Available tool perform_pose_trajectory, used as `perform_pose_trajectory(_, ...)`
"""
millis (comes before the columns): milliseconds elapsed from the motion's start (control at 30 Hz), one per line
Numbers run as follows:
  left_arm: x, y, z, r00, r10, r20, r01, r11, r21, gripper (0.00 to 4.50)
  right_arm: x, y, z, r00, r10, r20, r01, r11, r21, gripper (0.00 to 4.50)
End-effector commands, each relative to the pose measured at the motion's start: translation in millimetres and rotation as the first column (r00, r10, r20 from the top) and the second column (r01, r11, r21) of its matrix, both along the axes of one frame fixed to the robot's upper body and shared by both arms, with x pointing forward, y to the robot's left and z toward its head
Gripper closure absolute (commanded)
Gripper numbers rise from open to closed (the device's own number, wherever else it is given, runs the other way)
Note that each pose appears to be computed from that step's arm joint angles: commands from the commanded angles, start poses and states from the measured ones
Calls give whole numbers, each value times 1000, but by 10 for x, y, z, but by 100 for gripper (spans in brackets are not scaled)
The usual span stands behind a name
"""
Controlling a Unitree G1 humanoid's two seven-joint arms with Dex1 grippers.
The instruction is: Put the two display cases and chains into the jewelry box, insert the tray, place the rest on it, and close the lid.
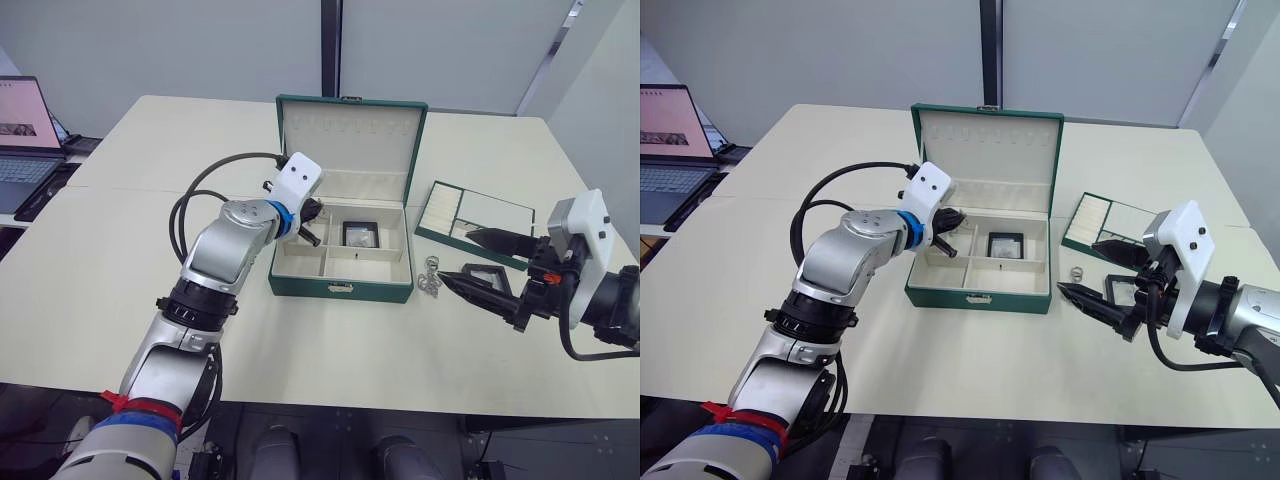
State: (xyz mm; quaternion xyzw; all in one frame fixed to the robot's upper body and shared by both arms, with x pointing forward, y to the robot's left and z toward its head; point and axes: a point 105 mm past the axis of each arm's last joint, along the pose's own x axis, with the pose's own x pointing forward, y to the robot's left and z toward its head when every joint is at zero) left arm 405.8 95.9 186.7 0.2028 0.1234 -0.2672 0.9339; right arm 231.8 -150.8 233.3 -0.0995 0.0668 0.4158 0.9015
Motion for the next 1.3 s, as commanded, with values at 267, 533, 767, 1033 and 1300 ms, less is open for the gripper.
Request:
perform_pose_trajectory(267, -82, 76, 47, 1000, 16, 25, -16, 1000, 18, 447, -22, 2, 83, 999, 20, 38, -20, 1000, 0, 0)
perform_pose_trajectory(533, -83, 70, 33, 1000, 16, 20, -17, 1000, 21, 447, -12, -5, 80, 999, 22, 40, -22, 1000, -4, 0)
perform_pose_trajectory(767, -76, 51, 35, 1000, 3, 16, -3, 1000, 7, 362, -5, -19, 77, 999, 22, 44, -22, 1000, -10, 0)
perform_pose_trajectory(1033, -76, 49, 56, 1000, -1, 24, 1, 1000, 3, 101, 3, -23, 73, 998, 26, 49, -25, 1000, -16, 0)
perform_pose_trajectory(1300, -101, -17, 126, 999, -33, 28, 34, 998, -49, 3, 7, -20, 66, 998, 27, 52, -27, 1000, -16, 0)
